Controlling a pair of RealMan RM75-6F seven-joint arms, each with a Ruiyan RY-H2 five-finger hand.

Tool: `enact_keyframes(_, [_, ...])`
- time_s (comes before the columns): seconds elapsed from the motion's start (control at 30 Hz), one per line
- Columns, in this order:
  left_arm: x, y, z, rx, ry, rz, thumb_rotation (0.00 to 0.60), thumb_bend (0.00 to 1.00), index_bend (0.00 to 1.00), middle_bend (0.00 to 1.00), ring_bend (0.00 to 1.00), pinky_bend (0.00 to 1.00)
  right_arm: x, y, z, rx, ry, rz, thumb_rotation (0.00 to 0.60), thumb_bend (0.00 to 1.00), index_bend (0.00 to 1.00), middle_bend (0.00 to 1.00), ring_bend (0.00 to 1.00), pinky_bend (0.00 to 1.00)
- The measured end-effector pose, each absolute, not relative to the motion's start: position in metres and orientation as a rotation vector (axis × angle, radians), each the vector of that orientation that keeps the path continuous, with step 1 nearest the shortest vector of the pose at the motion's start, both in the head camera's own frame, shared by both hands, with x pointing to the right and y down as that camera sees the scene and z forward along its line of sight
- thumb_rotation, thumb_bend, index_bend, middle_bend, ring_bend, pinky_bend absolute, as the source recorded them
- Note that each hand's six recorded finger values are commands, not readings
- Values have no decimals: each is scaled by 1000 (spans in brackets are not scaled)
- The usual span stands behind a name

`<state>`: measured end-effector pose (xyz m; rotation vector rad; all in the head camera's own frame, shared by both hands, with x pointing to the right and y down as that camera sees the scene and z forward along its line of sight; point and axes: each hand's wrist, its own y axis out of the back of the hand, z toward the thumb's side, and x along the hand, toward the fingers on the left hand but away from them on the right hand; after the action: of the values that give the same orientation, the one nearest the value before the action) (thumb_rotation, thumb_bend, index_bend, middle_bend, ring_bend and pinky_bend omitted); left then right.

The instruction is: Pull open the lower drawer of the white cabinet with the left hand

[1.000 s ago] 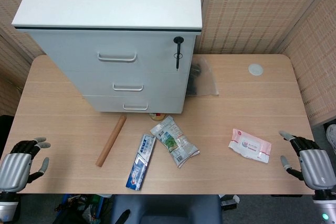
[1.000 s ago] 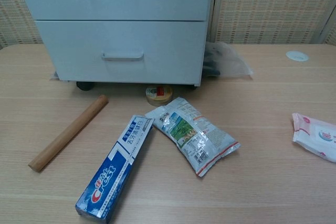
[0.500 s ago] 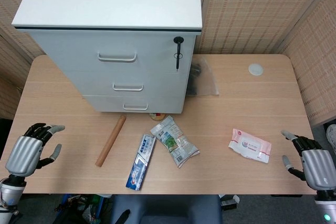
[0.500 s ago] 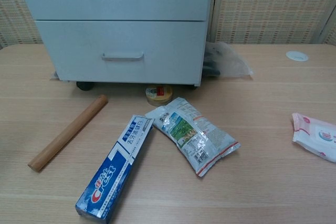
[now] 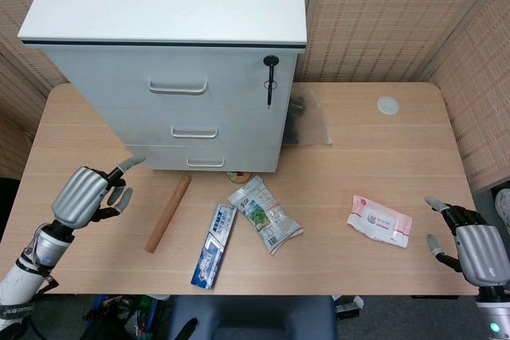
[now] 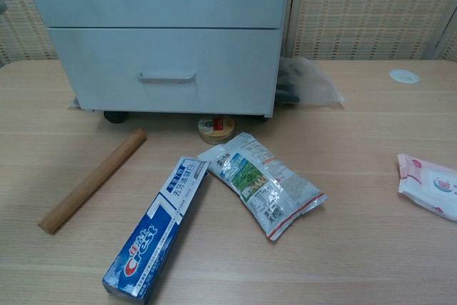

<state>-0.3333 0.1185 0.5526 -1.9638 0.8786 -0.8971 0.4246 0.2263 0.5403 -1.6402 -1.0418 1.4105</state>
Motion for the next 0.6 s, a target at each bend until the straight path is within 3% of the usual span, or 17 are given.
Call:
enact_keyframes(0.2, [-312, 100, 559, -2020, 840, -880, 600, 654, 111, 898, 943, 1000, 426, 227, 543, -1646, -1039, 1421, 600, 327, 201, 314, 282, 307])
enact_keyframes(0.6, [-272, 63, 563, -2078, 785, -867, 600, 657, 122, 900, 945, 1000, 426, 226, 549, -1658, -1034, 1428, 600, 327, 201, 314, 282, 307])
